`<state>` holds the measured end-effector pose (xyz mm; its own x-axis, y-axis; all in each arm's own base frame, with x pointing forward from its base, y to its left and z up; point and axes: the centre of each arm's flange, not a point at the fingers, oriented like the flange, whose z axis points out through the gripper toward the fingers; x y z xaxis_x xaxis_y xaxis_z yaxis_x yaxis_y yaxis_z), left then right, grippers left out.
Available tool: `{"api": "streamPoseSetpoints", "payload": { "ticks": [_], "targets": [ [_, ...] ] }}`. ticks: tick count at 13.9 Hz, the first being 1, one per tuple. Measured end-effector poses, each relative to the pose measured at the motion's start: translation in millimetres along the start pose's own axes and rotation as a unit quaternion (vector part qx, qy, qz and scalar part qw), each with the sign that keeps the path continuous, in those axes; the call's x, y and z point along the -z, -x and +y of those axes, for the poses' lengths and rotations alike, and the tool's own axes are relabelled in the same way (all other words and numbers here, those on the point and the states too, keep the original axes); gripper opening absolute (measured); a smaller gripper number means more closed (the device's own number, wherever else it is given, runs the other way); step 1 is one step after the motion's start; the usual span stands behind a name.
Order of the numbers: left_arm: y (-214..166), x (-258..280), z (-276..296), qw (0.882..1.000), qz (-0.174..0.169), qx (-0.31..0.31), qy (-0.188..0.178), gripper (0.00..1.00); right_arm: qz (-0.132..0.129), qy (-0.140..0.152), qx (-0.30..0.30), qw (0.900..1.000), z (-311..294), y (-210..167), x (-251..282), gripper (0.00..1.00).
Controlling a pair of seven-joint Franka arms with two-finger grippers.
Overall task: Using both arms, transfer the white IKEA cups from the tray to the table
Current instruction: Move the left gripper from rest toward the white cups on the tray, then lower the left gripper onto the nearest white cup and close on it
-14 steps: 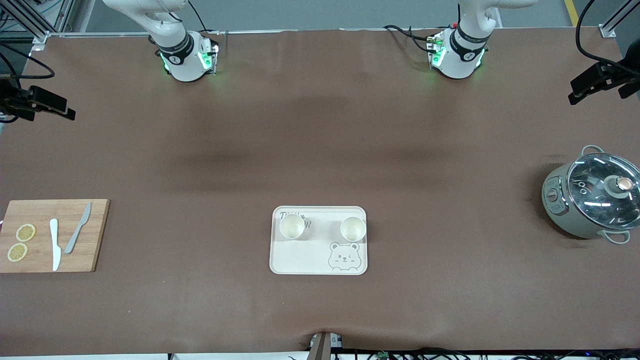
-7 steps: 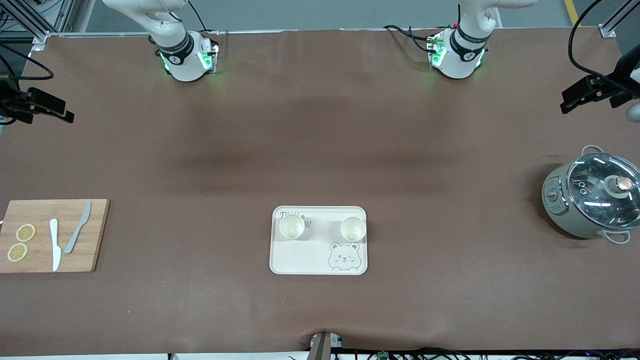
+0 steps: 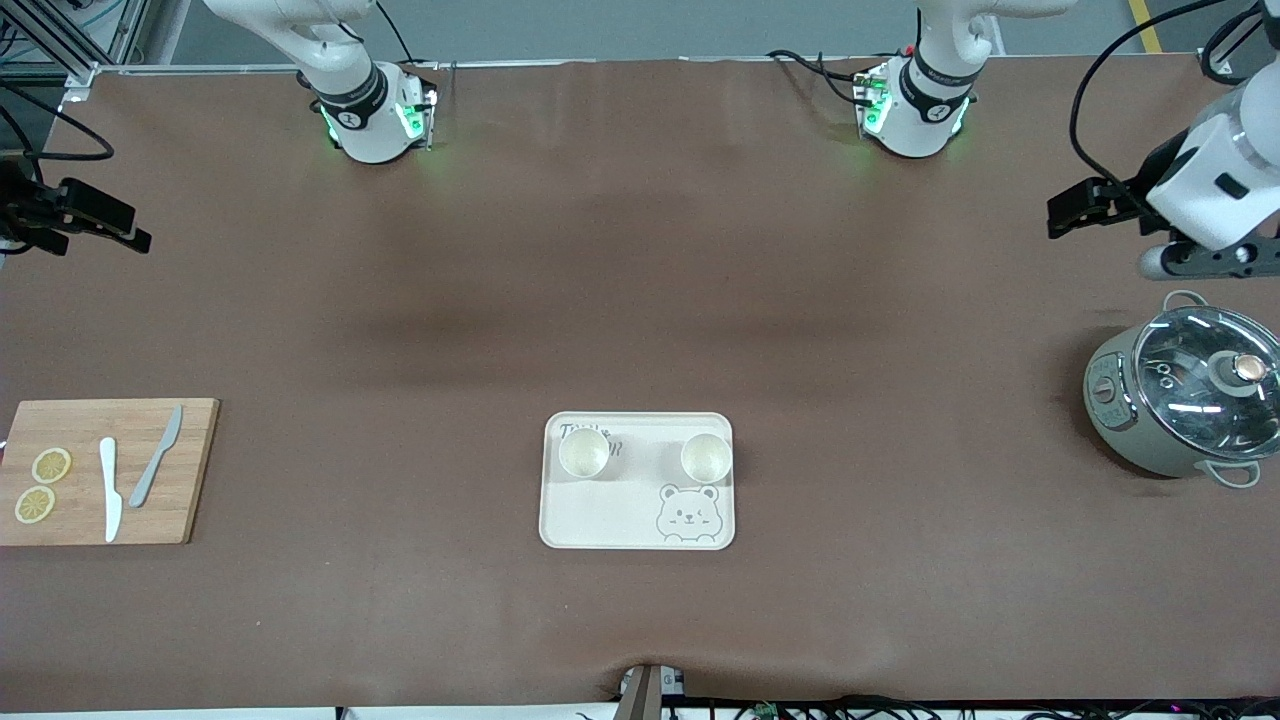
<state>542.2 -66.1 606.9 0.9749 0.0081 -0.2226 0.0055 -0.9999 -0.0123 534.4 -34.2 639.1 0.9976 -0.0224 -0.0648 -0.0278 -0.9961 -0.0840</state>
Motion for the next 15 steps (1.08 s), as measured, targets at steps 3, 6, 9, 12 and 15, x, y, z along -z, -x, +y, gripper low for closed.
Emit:
{"api": "streamPoseSetpoints", "payload": {
  "ticks": [3,6,9,12,15],
  "targets": [
    [-24.1,-38.1,30.4,1.0,-0.008,0.016,0.022,1.0,0.002,0.0,0.002,1.0,-1.6,-0.1,1.4,1.0],
    [-42.8,-98.7,91.3,0.999,0.012,0.041,0.024,1.0,0.001,0.001,0.005,1.0,-5.4,-0.3,1.1,1.0],
    [-51.8,-166.5,161.5,0.997,0.026,0.074,0.023,1.0,0.001,0.001,0.005,1.0,-5.0,-0.4,1.0,1.0],
    [-64.7,-216.2,220.9,0.992,0.057,0.111,0.032,1.0,-0.003,0.0,0.004,1.0,-3.8,-1.0,-1.7,1.0],
    [-85.7,-248.8,247.4,0.984,0.097,0.138,0.064,1.0,-0.015,0.0,0.003,1.0,-3.5,-3.1,-12.5,1.0]
  ]
}}
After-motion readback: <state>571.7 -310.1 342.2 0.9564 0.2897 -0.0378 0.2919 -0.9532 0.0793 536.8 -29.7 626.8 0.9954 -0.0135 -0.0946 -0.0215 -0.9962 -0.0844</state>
